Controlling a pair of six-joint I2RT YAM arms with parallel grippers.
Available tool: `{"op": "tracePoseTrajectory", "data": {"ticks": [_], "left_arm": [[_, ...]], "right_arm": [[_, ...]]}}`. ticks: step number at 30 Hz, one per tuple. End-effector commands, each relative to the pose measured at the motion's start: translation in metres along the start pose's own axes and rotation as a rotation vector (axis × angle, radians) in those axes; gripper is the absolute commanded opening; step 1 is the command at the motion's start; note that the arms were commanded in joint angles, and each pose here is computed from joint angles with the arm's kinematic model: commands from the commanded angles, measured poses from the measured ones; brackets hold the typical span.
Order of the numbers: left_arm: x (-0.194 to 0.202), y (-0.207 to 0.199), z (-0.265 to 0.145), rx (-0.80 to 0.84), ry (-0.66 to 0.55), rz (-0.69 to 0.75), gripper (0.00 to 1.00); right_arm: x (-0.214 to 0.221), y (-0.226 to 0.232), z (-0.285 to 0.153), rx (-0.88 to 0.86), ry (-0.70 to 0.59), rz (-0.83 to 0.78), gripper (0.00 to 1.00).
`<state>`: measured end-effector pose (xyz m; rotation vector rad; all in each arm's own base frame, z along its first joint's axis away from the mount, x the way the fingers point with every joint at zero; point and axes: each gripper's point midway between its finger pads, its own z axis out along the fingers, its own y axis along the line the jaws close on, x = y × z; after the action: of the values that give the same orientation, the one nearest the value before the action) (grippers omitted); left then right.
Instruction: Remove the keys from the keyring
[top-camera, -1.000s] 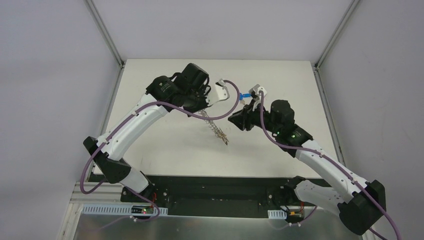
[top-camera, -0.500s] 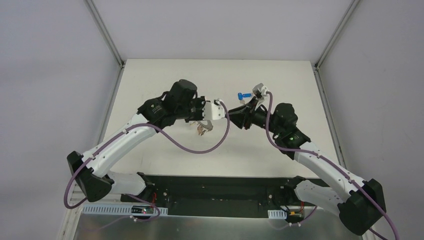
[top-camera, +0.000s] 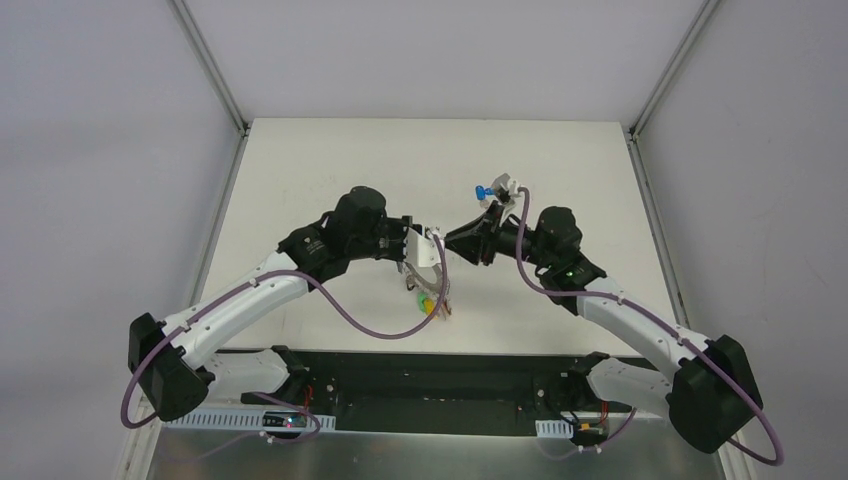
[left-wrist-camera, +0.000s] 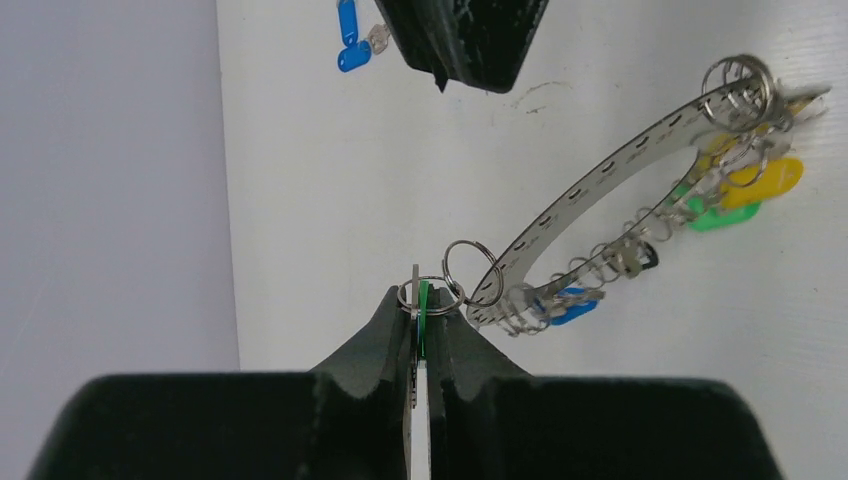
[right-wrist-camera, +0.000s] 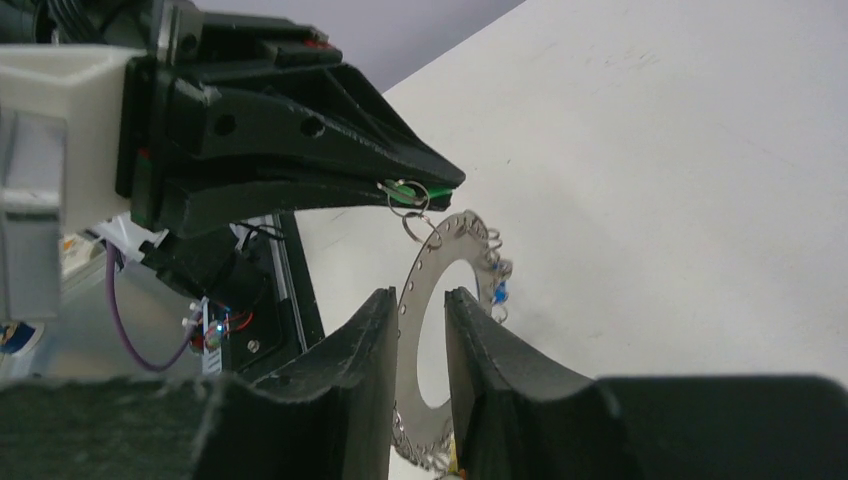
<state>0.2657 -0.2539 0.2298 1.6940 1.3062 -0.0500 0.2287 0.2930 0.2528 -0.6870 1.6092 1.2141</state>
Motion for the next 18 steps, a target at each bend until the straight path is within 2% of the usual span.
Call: {"op": "tracePoseTrajectory", "data": {"ticks": [1,12,18], "left_arm": [[-0.036,0.02,-0.019,-0.103,-0.159,0.028,0.0],[-0.045,0.014,-0.03,-0.098,-0.223,0.031,0.0],[-0.048,0.013,-0.031,-0.093,-0.238,0.033,0.0]], "right_arm": [[-0.004,0.02,0.002,-0.161,-0.046,-0.129,0.3],[-0.008,0.026,0.024,-0.316,-0.032,-0.198,0.26],[-0.013,0.038,0.027,-0.389,-0.056,-0.226,0.3]]}}
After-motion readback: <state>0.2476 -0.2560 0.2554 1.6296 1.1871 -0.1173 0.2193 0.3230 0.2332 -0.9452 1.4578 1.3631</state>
